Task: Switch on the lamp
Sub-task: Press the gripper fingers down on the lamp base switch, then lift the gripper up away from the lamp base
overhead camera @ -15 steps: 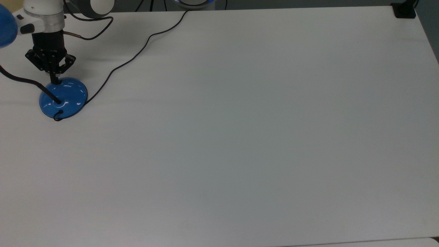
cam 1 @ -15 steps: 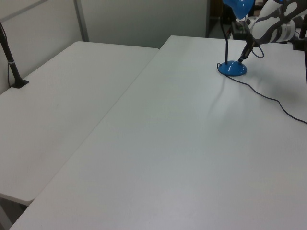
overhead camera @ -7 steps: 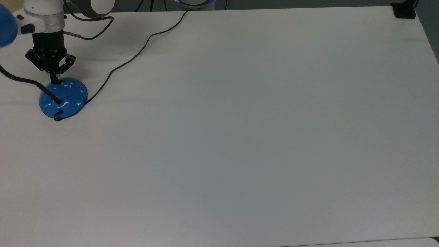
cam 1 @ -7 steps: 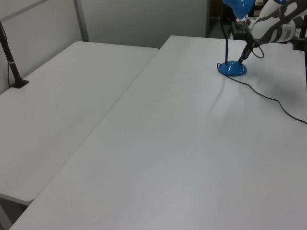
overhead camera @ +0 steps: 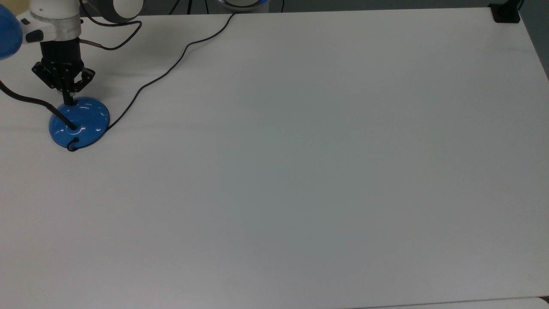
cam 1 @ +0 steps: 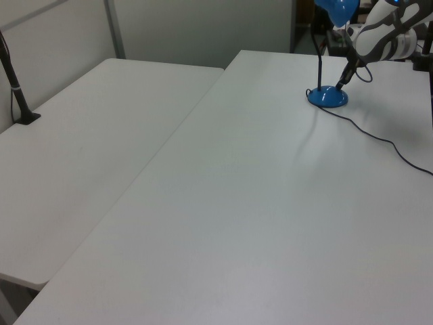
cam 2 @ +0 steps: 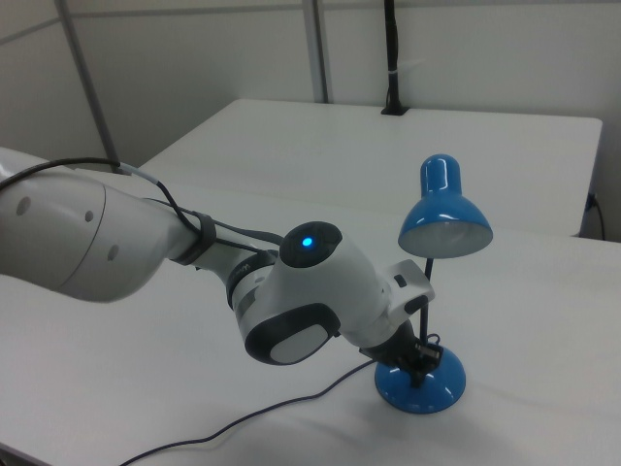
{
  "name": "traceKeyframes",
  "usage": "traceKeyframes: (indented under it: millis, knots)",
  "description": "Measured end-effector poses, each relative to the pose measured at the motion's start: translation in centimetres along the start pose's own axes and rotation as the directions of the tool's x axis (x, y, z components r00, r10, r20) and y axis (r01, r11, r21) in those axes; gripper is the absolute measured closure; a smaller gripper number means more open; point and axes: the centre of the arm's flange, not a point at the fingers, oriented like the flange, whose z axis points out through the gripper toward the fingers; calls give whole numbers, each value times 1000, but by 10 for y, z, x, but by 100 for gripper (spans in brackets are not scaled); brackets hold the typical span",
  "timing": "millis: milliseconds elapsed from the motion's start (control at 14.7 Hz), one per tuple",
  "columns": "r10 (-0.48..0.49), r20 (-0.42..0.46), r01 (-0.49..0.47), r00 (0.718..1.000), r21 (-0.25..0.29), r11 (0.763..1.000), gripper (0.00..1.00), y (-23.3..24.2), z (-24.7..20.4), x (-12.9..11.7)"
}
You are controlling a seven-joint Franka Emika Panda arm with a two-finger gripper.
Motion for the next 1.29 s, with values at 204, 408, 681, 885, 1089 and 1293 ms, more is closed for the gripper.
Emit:
traceKeyframes:
  millis: [204, 408, 681, 885, 1089, 1293]
  knots:
    - [-1, 1, 1, 1000, 1, 1000, 99, 0, 1, 0]
    - [-3, 1, 3, 1000, 2, 1000, 99, -2, 3, 1]
    - [-3, 1, 3, 1000, 2, 1000, 99, -1, 3, 1]
    - [-8, 8, 8, 1000, 10, 1000, 99, -1, 1, 1]
    - [-79, 79, 72, 994, 87, 994, 99, 2, -11, -5]
    - [-196, 207, 167, 959, 151, 974, 99, 16, -34, -23]
